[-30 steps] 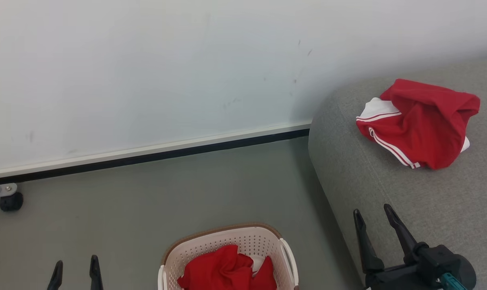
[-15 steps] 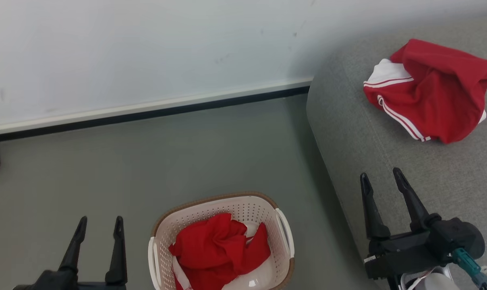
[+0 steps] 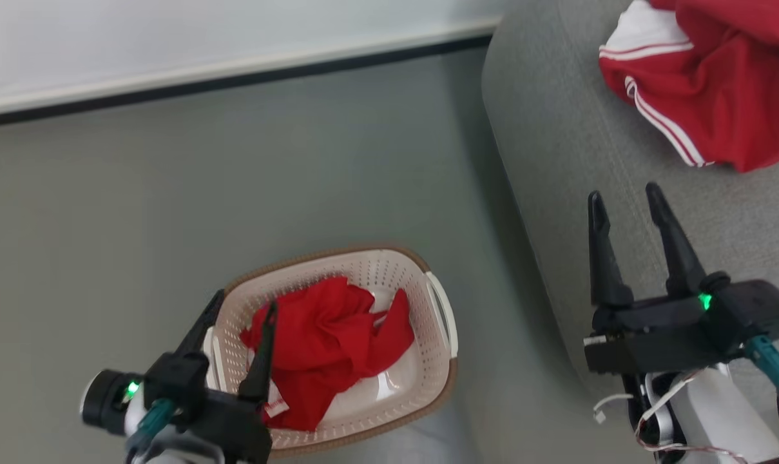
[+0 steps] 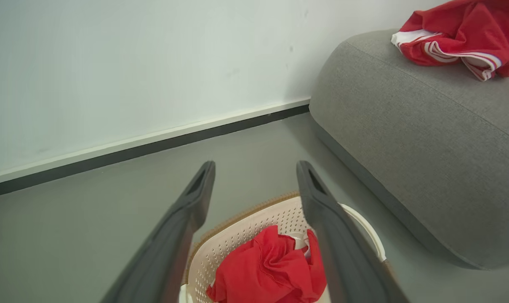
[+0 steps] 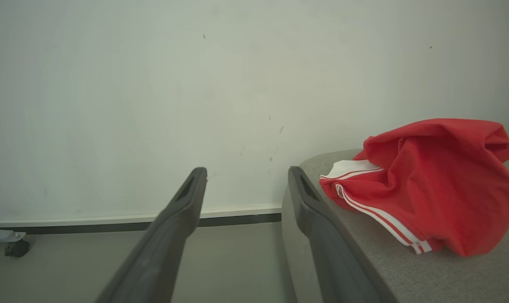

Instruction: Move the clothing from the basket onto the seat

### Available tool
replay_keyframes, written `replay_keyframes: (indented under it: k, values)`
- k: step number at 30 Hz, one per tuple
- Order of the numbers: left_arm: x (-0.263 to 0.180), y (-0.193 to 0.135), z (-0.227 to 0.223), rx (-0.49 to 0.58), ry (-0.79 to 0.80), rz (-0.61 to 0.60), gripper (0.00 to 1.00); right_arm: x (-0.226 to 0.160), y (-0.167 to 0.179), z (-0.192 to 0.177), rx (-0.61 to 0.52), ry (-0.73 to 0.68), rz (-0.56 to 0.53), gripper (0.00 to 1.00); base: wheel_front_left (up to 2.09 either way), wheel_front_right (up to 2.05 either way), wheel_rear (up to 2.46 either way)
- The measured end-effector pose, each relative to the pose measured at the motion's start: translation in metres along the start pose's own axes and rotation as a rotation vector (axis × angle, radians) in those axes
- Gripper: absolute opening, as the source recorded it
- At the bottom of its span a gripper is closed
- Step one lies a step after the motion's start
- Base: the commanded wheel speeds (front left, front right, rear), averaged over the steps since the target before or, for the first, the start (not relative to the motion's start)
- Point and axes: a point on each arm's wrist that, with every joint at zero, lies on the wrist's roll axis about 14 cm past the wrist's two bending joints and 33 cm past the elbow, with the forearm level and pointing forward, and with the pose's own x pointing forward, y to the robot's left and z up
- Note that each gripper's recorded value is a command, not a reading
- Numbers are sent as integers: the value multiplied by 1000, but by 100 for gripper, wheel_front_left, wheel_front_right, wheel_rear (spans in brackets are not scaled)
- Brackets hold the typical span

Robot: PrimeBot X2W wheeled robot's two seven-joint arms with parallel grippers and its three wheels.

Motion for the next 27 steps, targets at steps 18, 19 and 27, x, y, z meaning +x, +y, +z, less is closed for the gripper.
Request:
replay_keyframes:
  k: [18,19,27]
  values:
    - [57,-38,-128,48,369,-234,100,74,-18,-20,-41,-46,-27,100,0,0,0]
    - [60,-40,-134,54,383,-244,100,78,-19,-22,-42,-48,-27,100,0,0,0]
    - [79,-54,-181,56,478,-320,100,99,-20,-47,-49,-30,-19,100,0,0,0]
